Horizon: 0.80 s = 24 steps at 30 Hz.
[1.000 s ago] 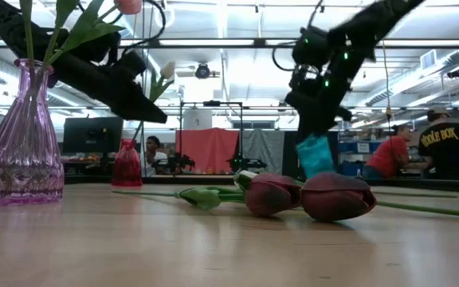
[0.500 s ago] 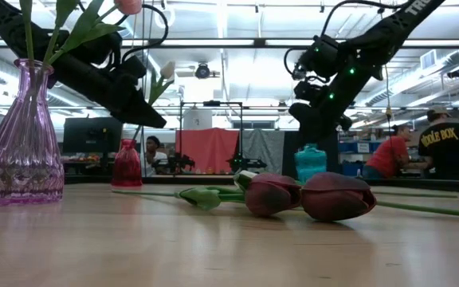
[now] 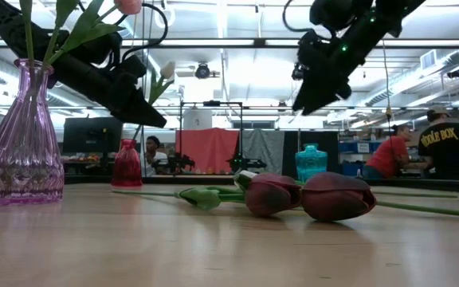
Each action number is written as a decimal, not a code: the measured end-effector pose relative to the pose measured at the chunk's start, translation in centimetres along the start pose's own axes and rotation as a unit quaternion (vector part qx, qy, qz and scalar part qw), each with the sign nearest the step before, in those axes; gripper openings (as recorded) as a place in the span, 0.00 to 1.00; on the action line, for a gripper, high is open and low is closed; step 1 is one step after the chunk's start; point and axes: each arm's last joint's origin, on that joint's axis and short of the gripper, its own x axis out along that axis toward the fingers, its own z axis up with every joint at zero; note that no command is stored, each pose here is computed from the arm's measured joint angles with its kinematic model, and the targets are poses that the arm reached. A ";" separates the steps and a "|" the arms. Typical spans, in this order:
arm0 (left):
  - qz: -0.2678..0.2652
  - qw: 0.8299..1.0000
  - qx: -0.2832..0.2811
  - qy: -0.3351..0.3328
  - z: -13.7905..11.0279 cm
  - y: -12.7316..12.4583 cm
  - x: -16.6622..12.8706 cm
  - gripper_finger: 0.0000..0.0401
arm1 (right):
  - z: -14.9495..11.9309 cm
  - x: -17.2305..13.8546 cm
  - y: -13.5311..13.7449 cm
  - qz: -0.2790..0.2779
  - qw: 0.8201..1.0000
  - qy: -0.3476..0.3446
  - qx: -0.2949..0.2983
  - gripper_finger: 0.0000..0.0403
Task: Sort flowers into vase by color
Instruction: Put the top red flower into the blue vase
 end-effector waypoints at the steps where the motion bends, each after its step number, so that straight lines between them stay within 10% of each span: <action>1: -0.002 1.000 0.000 -0.002 0.0 0.0 0.0 0.56 | -0.5 0.2 0.8 0.018 1.000 0.020 0.003 0.66; 9: -0.004 1.000 0.001 -0.004 0.1 0.0 0.0 0.56 | -5.0 4.7 5.1 0.031 0.983 0.178 -0.042 0.57; 24: -0.005 1.000 0.000 0.003 -0.1 0.0 0.0 0.56 | -7.2 8.8 4.4 -0.006 0.966 0.251 -0.064 0.41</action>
